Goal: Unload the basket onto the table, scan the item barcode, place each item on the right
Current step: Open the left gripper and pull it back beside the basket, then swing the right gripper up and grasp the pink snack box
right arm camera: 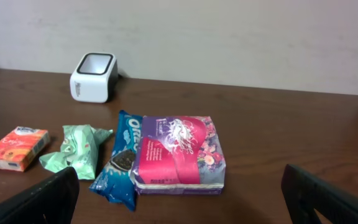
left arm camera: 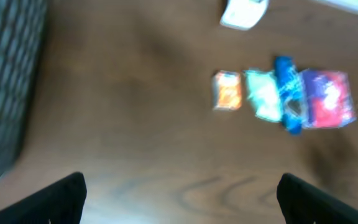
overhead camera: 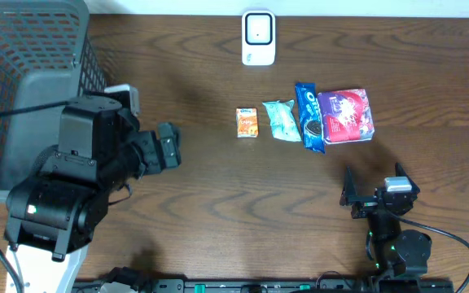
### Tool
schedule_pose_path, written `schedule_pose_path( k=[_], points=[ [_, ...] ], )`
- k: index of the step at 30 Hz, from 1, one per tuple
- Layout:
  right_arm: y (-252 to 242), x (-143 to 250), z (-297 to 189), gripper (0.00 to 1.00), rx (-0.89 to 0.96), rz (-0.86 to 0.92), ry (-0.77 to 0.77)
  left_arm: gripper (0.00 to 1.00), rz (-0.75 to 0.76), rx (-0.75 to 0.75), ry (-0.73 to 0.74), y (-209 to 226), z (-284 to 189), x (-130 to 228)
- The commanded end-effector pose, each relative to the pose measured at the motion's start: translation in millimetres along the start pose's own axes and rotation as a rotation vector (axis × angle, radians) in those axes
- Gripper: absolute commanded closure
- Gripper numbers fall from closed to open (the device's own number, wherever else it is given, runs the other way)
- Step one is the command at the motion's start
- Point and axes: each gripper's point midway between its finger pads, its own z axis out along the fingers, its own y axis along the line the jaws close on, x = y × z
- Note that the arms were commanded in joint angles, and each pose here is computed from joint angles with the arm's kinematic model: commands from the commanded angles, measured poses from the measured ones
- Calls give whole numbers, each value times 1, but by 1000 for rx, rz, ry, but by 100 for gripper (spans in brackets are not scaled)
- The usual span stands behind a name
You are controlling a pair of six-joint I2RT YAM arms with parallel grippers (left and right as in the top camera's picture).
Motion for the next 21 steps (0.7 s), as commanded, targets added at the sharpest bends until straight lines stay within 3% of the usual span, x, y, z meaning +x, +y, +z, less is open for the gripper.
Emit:
schedule_pose_path(
  k=[1,10,13,18,21],
  points=[
    [2,0,0,1,-8,-2,-2,2,-40,-102,69,19,5,14],
    [4,-5,0,1,-18,-18,-23,2,-40,-154,184,28,11,35],
    [35,-9,-4,1,-206,95,-33,2,-41,-155,188,28,11,35],
    [114,-11,-43,1,-721,370,86,2,-41,-155,188,28,11,35],
    [116,-25,-47,1,-753,509,89,2,-41,-155,188,28,11,35]
  ],
)
